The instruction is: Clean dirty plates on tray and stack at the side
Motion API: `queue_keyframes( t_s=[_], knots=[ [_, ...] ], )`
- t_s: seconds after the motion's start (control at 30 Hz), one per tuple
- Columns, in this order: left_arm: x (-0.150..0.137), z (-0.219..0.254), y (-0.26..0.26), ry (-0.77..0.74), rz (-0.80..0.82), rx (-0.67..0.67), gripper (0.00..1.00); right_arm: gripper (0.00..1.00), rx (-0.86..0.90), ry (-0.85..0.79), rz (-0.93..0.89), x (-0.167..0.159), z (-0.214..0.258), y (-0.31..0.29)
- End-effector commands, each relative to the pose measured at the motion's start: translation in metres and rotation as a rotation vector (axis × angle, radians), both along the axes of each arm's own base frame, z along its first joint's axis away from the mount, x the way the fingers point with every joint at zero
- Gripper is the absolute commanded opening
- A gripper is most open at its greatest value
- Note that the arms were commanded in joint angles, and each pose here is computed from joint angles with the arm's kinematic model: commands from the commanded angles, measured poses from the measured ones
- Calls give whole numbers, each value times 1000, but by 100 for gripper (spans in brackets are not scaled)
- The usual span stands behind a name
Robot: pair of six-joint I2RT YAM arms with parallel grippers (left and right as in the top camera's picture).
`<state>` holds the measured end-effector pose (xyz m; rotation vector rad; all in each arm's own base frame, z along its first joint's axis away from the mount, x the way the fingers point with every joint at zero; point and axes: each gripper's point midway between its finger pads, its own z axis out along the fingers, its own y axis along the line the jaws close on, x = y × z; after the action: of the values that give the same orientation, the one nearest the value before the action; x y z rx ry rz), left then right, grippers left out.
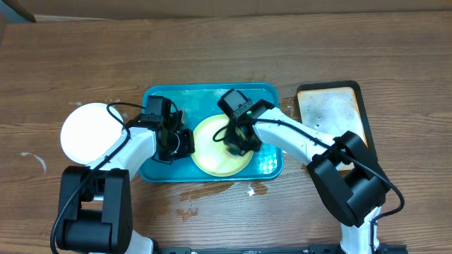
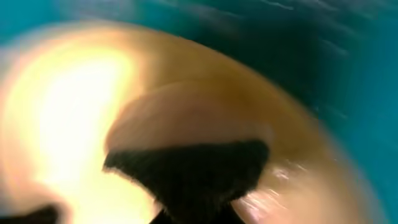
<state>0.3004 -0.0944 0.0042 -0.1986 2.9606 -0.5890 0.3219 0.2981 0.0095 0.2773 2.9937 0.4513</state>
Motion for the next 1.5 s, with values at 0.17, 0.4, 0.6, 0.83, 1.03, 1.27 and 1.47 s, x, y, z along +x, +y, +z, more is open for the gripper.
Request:
queue_keyframes(
  t_s=[0.17, 0.4, 0.6, 0.83, 1.03, 1.27, 1.47],
  knots=[
    [3, 1, -1, -3, -15, 1, 4, 4, 123, 84, 182, -19, -43, 26],
    [2, 1, -2, 2, -16, -2, 4, 4, 4, 250, 117, -46, -103, 1],
    [1, 1, -2, 6, -15, -1, 4, 4, -230, 188, 26, -25, -86, -36],
    [0, 1, -1, 12, -16, 0, 4, 4, -494, 188, -89, -7, -54, -95],
    [-1, 1, -1, 13, -16, 0, 4, 4, -404, 235, 113, -8, -52, -87],
    [-1, 1, -1, 13, -16, 0, 4, 4, -65, 251, 352, -25, -47, -14],
    [-2, 1, -1, 17, -16, 0, 4, 4, 167, 227, 451, -32, -33, 35]
  ],
)
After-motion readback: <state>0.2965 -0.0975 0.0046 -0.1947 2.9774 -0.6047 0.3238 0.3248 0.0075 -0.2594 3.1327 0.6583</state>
